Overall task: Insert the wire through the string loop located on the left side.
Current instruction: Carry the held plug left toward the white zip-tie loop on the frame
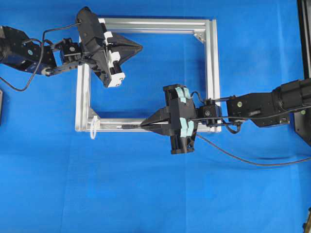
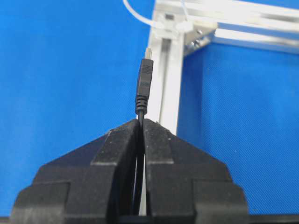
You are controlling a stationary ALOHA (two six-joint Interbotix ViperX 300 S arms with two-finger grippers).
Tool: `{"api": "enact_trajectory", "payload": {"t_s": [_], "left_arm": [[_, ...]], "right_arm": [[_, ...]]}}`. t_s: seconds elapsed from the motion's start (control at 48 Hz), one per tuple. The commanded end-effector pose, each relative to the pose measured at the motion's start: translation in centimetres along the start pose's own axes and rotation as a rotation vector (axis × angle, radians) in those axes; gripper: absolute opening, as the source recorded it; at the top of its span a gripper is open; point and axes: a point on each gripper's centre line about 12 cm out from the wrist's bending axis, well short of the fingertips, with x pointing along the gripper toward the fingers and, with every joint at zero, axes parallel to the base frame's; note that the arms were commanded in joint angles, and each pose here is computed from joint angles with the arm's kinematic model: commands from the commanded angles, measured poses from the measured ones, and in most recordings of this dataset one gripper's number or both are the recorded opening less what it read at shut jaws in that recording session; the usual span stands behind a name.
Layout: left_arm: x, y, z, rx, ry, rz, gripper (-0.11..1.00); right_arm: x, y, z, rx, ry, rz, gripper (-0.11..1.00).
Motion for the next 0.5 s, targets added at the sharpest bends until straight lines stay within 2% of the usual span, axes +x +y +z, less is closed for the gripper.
{"api": "enact_trajectory", "payload": {"t_s": [0.0,0.271,0.479], "left_arm": [[-0.3,-0.1,1.4,0.001,-0.043,-0.006,0.0],[-0.2,-0.2,1.5,0.0,-0.046,-0.006,0.0],[-0.3,-0.2,1.4,0.001,-0.043,-0.007,0.0]], "right_arm": [[0.0,-0.1,1.3,0.002,-0.04,-0.003,-0.1],[0.0,-0.1,1.4,0.002,-0.045,-0.002,-0.1],[1.2,-0.1,2.1,0.002,-0.063,-0.001,-0.1]]}}
